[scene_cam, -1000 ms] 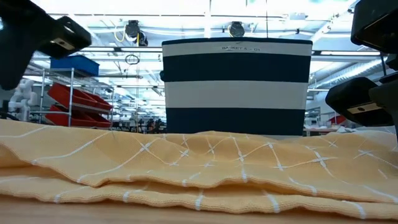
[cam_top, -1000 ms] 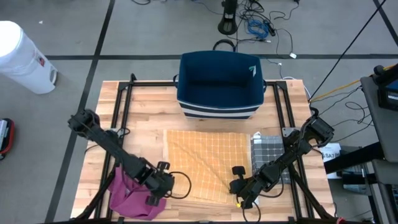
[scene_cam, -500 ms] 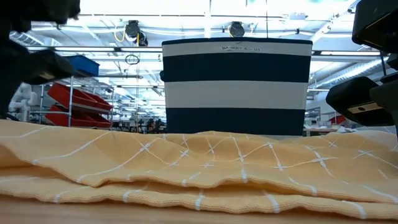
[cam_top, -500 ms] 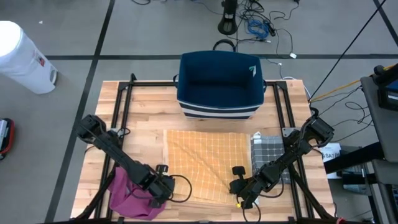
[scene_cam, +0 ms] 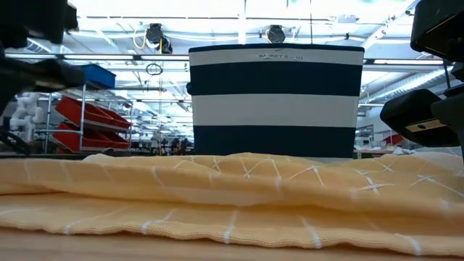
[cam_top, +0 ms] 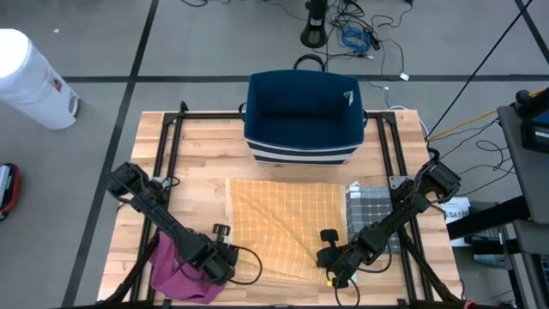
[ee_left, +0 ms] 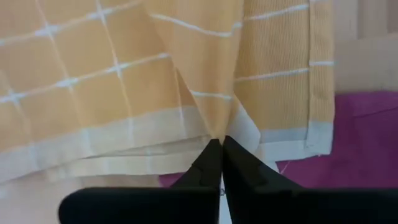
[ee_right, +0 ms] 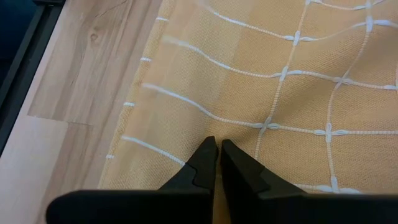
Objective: Fold towel
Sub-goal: Fold the orange patterned towel
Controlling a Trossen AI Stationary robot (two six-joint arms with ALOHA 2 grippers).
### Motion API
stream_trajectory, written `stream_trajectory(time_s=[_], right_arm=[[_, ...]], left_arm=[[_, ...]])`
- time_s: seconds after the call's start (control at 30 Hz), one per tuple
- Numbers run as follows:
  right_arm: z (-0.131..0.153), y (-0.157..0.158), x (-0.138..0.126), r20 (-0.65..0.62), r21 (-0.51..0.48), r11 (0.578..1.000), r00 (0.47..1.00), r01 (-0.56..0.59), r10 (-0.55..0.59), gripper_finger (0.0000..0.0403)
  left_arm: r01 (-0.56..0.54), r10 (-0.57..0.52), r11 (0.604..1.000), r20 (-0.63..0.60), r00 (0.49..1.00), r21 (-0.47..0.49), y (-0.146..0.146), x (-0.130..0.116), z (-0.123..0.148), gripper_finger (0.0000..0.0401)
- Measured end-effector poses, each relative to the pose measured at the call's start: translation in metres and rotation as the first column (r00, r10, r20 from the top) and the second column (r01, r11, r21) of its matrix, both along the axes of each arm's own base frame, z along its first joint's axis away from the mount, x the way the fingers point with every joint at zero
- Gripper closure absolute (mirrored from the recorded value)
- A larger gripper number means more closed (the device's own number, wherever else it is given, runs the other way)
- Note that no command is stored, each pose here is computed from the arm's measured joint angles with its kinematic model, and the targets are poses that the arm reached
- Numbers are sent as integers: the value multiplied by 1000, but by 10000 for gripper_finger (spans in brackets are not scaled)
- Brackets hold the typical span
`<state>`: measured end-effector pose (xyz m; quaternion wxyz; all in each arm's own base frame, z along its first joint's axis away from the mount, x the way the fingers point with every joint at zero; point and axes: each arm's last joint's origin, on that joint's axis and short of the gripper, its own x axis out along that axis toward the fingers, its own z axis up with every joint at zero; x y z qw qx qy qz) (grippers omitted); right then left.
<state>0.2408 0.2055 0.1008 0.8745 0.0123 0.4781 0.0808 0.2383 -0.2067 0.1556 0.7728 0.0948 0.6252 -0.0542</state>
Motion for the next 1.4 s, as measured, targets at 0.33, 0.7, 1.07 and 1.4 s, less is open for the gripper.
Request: stream_trajectory(time_s=[0.33, 0.7, 1.07, 1.4], right_arm=[[0, 0, 0, -1, 4, 1000, 1000, 11, -11, 387], [1, -2, 2, 4, 14, 1000, 1000, 18, -18, 387], [1, -2, 2, 7, 17, 1000, 1000, 21, -21, 387], [2, -1, 3, 16, 26, 999, 1000, 24, -24, 387]], left_arm=[[148, -158, 971, 39, 987, 188, -13, -5, 31, 398], [367, -374, 922, 37, 927, 126, -31, -6, 47, 398], [395, -392, 916, 49, 919, -75, -28, -4, 18, 398], [422, -414, 900, 86, 906, -109, -27, 0, 14, 391]])
